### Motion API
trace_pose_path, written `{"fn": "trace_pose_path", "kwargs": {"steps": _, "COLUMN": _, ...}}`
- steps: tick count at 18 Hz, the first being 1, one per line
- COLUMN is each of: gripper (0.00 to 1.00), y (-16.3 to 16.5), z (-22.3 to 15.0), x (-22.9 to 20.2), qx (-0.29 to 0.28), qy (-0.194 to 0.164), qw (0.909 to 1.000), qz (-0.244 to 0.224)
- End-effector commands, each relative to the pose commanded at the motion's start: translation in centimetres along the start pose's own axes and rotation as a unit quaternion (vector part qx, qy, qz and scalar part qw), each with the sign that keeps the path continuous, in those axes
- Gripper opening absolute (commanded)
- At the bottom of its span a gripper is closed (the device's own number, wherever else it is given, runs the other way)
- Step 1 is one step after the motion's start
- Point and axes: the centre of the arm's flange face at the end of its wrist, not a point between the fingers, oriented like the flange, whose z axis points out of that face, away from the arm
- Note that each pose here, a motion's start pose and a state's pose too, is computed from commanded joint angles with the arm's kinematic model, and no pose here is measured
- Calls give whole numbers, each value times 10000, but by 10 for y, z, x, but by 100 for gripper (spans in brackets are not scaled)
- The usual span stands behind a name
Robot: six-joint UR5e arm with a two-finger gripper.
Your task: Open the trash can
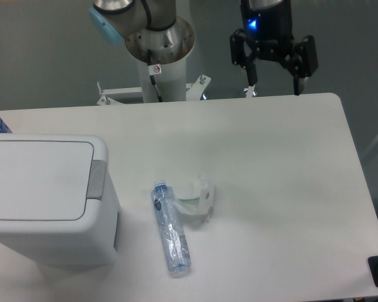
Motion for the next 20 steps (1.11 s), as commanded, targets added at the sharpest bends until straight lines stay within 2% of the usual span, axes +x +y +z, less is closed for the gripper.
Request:
{"fn": "trace_pose_path", "kwargs": {"steps": 9, "gripper": 100, "y": -3, "z": 0, "x": -3, "qx": 11, "qy": -13, "qw": 9998, "qz": -177}}
{"fn": "trace_pose_path", "kwargs": {"steps": 12, "gripper": 100, "y": -5, "z": 4, "x": -3, "qx": 29, "qy": -30, "qw": 9955, "qz": -951}}
{"fn": "trace_pose_path", "kwargs": {"steps": 15, "gripper": 100, "y": -23, "z": 10, "x": 0, "qx": 119, "qy": -49, "qw": 9909, "qz": -1342}}
{"fn": "trace_pose_path", "kwargs": {"steps": 20, "gripper": 100, "y": -76, "z": 20, "x": 8, "qx": 429, "qy": -114, "qw": 9766, "qz": -2104}}
